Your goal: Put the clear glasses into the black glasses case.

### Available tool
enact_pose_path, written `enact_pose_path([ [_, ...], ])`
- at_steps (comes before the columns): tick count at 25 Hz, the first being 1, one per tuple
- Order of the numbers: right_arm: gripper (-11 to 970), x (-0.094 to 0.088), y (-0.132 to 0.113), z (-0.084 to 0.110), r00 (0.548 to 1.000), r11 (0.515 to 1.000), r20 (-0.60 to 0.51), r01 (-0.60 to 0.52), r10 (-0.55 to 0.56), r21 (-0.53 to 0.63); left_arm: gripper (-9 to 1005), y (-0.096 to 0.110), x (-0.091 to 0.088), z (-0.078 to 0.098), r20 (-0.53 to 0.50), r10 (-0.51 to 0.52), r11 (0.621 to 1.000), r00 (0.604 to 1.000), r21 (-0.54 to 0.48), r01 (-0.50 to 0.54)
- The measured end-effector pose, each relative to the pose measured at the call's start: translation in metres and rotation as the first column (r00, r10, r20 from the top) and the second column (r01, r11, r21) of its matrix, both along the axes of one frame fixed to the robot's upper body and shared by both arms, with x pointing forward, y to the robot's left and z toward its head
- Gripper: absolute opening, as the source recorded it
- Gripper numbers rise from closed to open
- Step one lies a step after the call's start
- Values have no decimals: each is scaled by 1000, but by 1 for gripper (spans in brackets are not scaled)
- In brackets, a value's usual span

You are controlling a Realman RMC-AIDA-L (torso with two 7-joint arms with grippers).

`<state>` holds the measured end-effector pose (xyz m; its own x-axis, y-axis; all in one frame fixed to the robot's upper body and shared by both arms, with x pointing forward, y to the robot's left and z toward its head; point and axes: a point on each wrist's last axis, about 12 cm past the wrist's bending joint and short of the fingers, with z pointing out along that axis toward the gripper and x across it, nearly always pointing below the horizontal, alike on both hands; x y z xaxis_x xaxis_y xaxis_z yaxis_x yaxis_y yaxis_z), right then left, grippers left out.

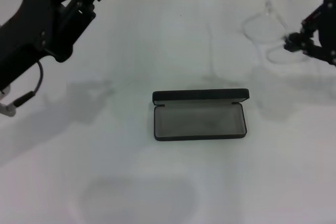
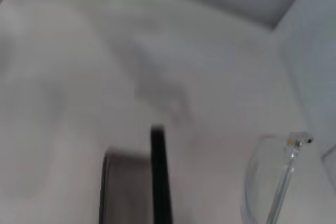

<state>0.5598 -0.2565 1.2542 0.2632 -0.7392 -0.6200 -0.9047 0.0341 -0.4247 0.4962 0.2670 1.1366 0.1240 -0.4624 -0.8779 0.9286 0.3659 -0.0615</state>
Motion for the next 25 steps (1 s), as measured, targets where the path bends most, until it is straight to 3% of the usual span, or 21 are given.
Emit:
enact_pose_path([
  [5,40,3,6,-14,996,980,-85,11,6,199,201,5,2,10,36,-18,1000,999,7,18],
  [10,41,12,18,-40,974,923,-222,57,32,380,199,8,4,18,61,-52,999,997,6,52],
  [20,41,18,30,-66,931,794,-340,107,130,598,195,6,4,32,115,-109,994,987,29,106],
  [25,41,16,37,-73,915,771,-359,91,185,630,134,4,4,33,117,-127,992,985,39,124],
])
